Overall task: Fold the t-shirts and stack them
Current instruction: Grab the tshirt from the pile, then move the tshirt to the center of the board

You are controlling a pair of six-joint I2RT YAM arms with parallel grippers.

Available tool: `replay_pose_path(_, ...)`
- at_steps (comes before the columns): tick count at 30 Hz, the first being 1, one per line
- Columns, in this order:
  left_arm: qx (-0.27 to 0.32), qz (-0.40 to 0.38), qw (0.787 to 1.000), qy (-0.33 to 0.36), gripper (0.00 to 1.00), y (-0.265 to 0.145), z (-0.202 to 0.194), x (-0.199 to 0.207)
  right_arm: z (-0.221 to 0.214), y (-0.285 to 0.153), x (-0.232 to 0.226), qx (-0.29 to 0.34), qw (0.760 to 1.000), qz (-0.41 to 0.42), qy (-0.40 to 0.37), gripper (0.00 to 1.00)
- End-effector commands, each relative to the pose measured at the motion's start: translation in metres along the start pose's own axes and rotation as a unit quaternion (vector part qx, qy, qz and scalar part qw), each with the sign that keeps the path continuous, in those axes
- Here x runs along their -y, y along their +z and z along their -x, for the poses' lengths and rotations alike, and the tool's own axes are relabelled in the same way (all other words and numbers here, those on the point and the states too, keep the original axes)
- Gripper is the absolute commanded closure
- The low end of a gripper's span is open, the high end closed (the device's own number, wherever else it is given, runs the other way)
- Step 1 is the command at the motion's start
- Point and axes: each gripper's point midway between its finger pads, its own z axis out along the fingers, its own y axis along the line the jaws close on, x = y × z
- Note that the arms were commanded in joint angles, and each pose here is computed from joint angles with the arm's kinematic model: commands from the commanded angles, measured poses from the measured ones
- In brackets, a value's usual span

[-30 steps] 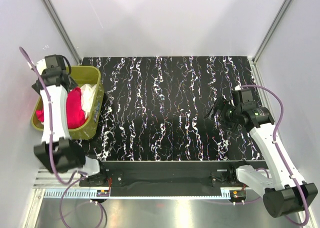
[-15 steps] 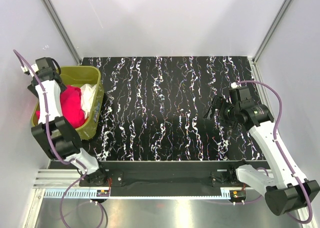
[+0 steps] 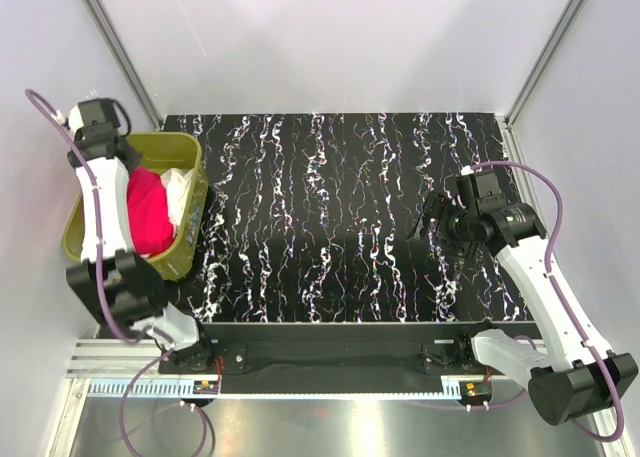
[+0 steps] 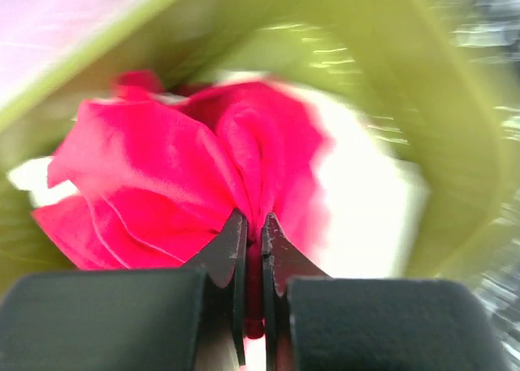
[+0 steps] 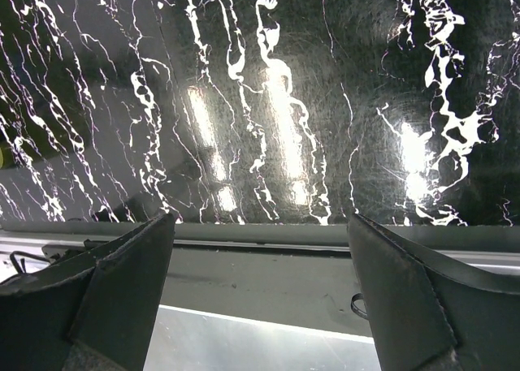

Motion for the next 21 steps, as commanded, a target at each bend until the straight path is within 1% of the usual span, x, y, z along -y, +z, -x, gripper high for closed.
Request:
replay_pose_path(1,0.114,-0.204,0.970,-0.068,1.00,-0.137,0.056,0.077,0.009,-0.009,-0.014,0.010,1.000,0.022,0.001,0.06)
replay_pose_path(2,0.125,-0.239,0.960,-0.072,1.00,-0.160,0.059,0.088,0.010,-0.008,-0.016,0.006,1.000,0.023,0.001,0.06)
replay_pose_path(3,0.134,-0.300,0.941,-0.077,1.00,-0.200,0.057,0.105,0.011,-0.009,-0.018,0.006,1.000,0.025,0.000,0.06)
replay_pose_path(4,0.159,-0.341,0.922,-0.086,1.00,-0.229,0.068,0.115,0.012,-0.010,-0.018,0.005,1.000,0.024,0.000,0.06)
replay_pose_path(5,0.171,-0.375,0.907,-0.089,1.00,-0.253,0.072,0.120,0.012,-0.010,-0.019,0.003,1.000,0.025,0.000,0.06)
replay_pose_path(6,0.172,-0.425,0.884,-0.092,1.00,-0.288,0.069,0.127,0.012,-0.010,-0.020,0.004,1.000,0.025,0.000,0.06)
replay_pose_path(7,0.186,-0.460,0.862,-0.099,1.00,-0.315,0.076,0.130,0.012,-0.010,-0.020,0.002,1.000,0.026,0.001,0.06)
replay_pose_path(8,0.185,-0.487,0.848,-0.098,1.00,-0.332,0.074,0.132,0.011,-0.011,-0.020,0.002,1.000,0.027,0.001,0.06)
replay_pose_path(9,0.181,-0.527,0.825,-0.089,1.00,-0.362,0.066,0.133,0.010,-0.010,-0.020,0.002,1.000,0.027,0.003,0.06)
replay_pose_path(11,0.178,-0.557,0.807,-0.080,1.00,-0.384,0.057,0.134,0.008,-0.010,-0.019,0.001,0.999,0.029,0.012,0.06)
replay_pose_path(12,0.167,-0.585,0.791,-0.067,1.00,-0.403,0.046,0.135,0.005,-0.008,-0.019,-0.002,0.999,0.030,0.014,0.06)
replay_pose_path(14,0.157,-0.615,0.771,-0.052,1.00,-0.424,0.034,0.136,0.003,-0.009,-0.021,-0.004,0.999,0.038,0.025,0.06)
replay_pose_path(15,0.146,-0.646,0.748,-0.037,1.00,-0.445,0.022,0.136,0.001,-0.008,-0.020,-0.007,0.999,0.037,0.028,0.06)
replay_pose_path(17,0.117,-0.674,0.729,-0.015,1.00,-0.456,0.001,0.144,0.001,-0.007,-0.022,-0.005,0.998,0.042,0.035,0.06)
replay_pose_path(19,0.070,-0.676,0.734,0.002,1.00,-0.441,-0.026,0.154,0.001,-0.004,-0.023,-0.007,0.998,0.047,0.040,0.06)
replay_pose_path(20,0.044,-0.684,0.728,0.014,1.00,-0.441,-0.042,0.156,-0.001,-0.001,-0.024,-0.014,0.998,0.049,0.042,0.06)
replay_pose_path(21,0.018,-0.685,0.728,0.020,1.00,-0.431,-0.060,0.162,0.000,0.000,-0.026,-0.015,0.998,0.051,0.046,0.06)
